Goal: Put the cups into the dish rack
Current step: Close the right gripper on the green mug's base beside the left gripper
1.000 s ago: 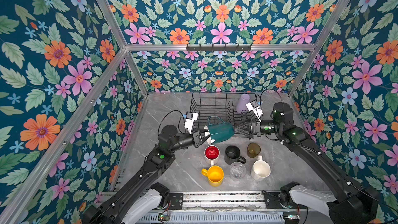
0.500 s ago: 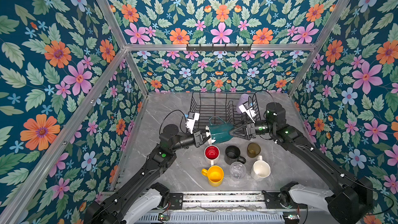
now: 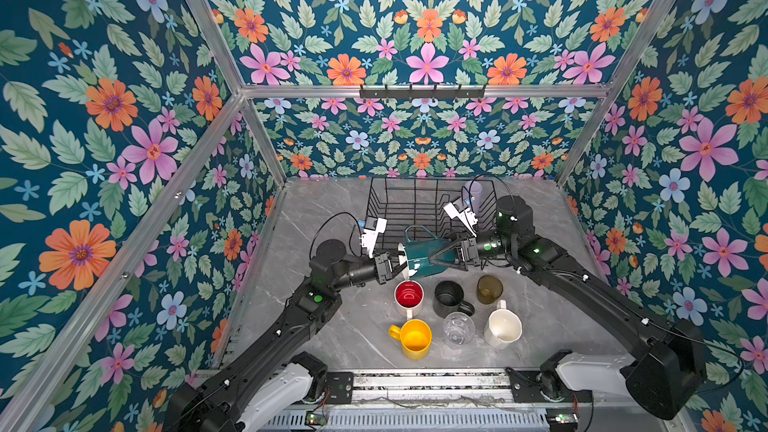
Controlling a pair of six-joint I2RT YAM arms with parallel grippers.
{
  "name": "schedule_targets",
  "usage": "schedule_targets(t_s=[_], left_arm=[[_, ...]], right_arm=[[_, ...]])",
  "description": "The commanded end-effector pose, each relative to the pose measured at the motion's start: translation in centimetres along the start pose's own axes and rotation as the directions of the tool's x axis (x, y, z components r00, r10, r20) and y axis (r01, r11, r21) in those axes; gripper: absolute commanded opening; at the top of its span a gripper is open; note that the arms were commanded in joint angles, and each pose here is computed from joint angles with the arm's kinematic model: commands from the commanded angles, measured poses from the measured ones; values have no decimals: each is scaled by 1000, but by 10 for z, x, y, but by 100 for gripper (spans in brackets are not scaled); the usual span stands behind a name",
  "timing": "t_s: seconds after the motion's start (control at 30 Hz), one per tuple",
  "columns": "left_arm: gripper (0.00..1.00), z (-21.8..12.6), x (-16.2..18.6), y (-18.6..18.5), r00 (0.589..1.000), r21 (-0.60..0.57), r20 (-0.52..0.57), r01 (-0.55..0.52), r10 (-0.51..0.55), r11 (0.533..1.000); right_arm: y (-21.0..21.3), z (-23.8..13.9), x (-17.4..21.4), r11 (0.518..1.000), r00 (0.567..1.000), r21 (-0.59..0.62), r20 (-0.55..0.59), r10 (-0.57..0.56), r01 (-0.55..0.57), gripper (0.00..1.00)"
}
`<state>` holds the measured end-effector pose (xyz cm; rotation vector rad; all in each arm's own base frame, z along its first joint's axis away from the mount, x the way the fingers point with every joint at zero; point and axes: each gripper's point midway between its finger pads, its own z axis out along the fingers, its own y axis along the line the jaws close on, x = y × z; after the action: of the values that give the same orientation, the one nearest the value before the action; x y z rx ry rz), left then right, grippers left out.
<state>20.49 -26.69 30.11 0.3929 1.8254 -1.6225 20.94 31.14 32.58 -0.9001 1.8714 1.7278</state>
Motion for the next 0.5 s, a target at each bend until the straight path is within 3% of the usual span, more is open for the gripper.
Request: schedule_targets(t_s=[0.0,0.33,0.47], left_arm=[[0,-1,-13,-22,997,83,44,-71,67,994],[0,0,-13,-24,997,100,42,-63,59,993],[0,0,-12,-23,998,101,39,-58,55,993]], right_arm=[[5,4,-4,999,1000,-19,7,-29,29,95],[7,8,-1,999,1000,-32,-2,-29,29,91],[8,9,0,999,999,-43,-8,-31,31,84]])
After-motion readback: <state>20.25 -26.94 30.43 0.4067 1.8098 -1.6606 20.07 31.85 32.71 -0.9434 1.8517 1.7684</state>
